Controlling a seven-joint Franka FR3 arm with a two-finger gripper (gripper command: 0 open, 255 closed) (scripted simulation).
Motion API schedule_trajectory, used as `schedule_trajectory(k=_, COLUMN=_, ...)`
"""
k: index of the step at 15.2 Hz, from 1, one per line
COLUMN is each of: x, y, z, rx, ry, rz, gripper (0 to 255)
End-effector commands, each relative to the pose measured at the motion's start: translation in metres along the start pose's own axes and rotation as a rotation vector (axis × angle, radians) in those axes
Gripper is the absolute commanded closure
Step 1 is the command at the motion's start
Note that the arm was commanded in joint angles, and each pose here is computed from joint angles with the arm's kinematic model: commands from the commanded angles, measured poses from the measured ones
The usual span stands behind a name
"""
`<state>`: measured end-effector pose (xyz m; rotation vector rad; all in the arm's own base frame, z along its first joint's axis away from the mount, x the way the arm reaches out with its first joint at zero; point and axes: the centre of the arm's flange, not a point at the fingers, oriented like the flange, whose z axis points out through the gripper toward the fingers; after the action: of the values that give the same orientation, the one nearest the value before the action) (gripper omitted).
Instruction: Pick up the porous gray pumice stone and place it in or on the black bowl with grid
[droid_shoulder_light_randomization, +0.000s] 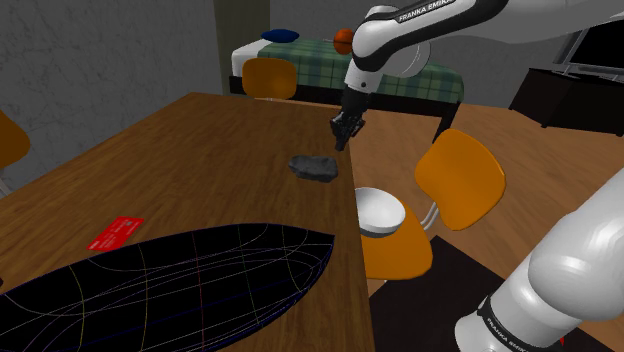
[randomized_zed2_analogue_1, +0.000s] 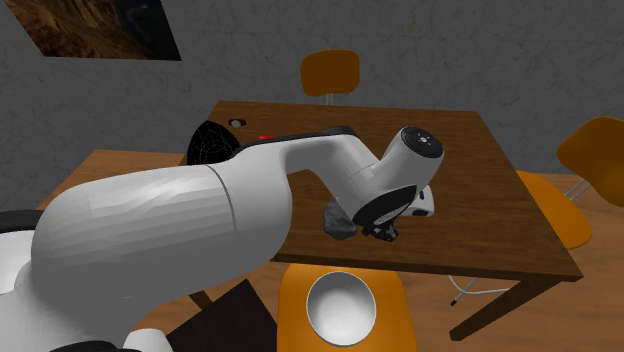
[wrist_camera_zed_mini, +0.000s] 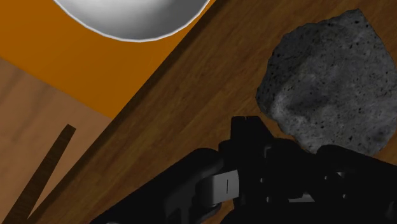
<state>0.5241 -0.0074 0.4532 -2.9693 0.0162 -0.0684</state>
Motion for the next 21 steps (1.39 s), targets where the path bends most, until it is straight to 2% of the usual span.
schedule_trajectory(k=1, x=0.000, y=0.000, z=0.000, rx=0.000, ry=0.000, rz=0.000, gripper=255)
schedule_trajectory(k=4, x=0.000, y=0.000, z=0.000, rx=0.000, ry=0.000, rz=0.000, gripper=255)
schedule_trajectory(k=5, x=0.000, y=0.000, z=0.000, rx=0.000, ry=0.000, rz=0.000, gripper=0)
schedule_trajectory(k=11, x=0.049, y=-0.084, z=0.010, rx=-0.089, ry=-0.082, rz=-0.226, gripper=0)
schedule_trajectory(k=16, x=0.073, y=-0.156, z=0.025, rx=-0.159, ry=-0.147, rz=-0.404, gripper=0)
schedule_trajectory(k=21, x=0.070, y=-0.151, z=0.051, rx=-0.159, ry=-0.147, rz=-0.404, gripper=0)
